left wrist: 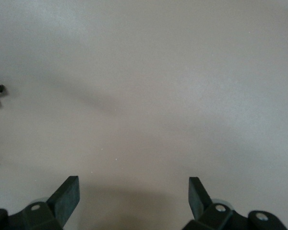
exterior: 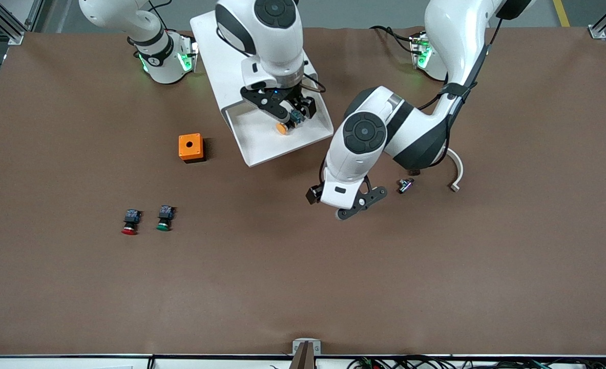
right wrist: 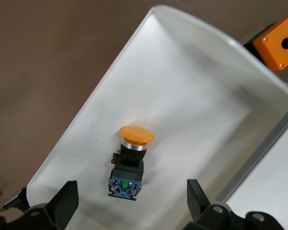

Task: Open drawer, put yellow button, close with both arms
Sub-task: 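Open the right gripper to drop the button in the drawer, then push the drawer closed with the left gripper while the right gripper withdraws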

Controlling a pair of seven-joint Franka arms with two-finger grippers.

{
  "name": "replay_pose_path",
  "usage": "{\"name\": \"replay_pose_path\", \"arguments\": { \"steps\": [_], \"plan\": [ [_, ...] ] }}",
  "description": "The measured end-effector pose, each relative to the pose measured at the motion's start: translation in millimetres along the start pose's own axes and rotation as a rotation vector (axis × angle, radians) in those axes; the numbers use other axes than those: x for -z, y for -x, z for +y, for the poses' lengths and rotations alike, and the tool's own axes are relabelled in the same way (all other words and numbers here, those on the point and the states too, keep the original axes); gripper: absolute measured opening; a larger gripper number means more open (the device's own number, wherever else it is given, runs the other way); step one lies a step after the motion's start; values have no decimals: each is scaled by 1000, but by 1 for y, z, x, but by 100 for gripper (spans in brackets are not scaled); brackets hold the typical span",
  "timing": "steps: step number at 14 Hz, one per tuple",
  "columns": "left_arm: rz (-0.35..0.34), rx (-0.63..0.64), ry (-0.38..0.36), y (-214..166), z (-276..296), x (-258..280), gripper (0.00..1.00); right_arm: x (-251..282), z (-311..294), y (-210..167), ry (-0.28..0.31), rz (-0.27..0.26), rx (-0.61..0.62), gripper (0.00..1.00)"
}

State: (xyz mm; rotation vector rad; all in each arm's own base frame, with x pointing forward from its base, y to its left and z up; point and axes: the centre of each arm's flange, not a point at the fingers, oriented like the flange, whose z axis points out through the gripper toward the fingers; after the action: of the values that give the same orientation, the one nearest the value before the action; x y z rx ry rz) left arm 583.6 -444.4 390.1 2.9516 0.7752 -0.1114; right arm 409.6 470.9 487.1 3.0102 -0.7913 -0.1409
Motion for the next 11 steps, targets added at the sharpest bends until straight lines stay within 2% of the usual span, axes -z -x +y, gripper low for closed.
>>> {"name": "replay_pose_path", "arguments": {
  "steps": [2,5,11],
  "plan": [
    [-6,-12,-6,9,2,-4,100,41,17,-33,10,-8,81,100],
    [-40,-51,-22,38,9,-16,100,89,55,-90,-11,-9,202,100],
    [-58,-143,-50,106,25,-33,100,140,192,-234,-25,-38,432,100]
  ]
}}
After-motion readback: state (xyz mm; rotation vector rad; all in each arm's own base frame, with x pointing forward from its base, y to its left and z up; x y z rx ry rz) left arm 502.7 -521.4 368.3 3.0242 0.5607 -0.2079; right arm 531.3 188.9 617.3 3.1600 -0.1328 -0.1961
